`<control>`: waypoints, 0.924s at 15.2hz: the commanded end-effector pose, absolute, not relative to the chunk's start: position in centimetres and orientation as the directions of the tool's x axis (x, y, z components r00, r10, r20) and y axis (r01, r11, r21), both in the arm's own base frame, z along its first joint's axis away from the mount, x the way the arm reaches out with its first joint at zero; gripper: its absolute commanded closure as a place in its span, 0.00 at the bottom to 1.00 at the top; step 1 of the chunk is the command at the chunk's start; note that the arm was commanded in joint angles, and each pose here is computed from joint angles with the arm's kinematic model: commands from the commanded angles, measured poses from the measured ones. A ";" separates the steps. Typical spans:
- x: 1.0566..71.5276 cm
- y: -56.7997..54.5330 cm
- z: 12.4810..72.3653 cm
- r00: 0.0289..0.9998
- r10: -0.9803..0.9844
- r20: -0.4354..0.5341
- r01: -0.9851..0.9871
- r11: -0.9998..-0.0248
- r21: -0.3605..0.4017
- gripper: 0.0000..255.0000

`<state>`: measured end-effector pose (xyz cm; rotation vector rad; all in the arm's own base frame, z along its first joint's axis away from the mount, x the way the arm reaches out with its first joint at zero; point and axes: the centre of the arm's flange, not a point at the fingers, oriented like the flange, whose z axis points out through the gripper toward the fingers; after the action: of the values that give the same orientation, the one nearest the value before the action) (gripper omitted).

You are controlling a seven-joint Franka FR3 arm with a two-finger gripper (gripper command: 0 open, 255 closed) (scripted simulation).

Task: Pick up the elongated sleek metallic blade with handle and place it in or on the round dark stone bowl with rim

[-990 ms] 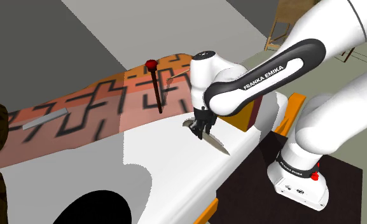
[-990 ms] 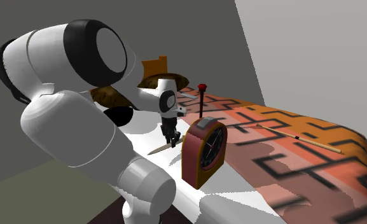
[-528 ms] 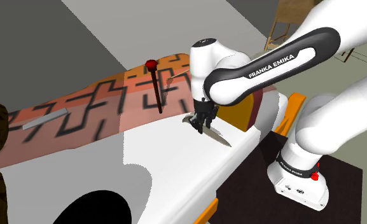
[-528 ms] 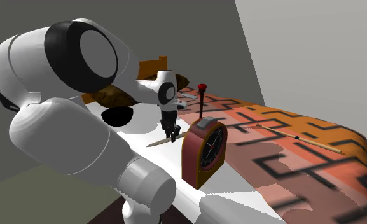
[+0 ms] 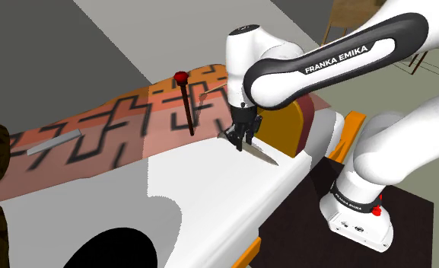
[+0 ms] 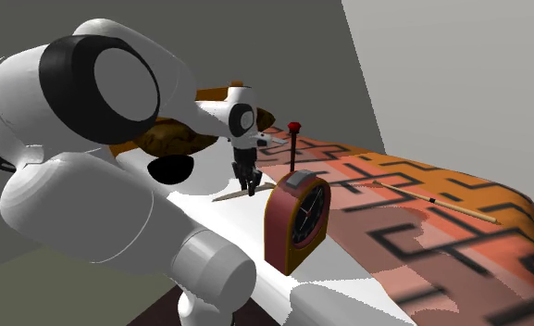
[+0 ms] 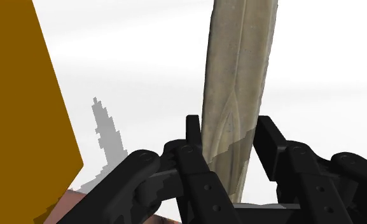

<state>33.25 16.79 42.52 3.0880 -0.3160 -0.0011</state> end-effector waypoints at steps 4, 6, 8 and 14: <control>33.1 16.6 45.2 0.979 -0.202 0.003 -0.202 -0.979 0.038 1.00; 33.1 16.6 46.3 0.979 -0.202 0.003 -0.202 -0.979 0.038 1.00; 33.1 16.6 47.3 0.979 -0.202 0.003 -0.202 -0.979 0.038 1.00; 33.1 21.9 48.2 0.979 -0.202 0.003 -0.202 -0.979 0.038 1.00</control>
<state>33.08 20.50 48.15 3.0872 -0.3146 -0.0013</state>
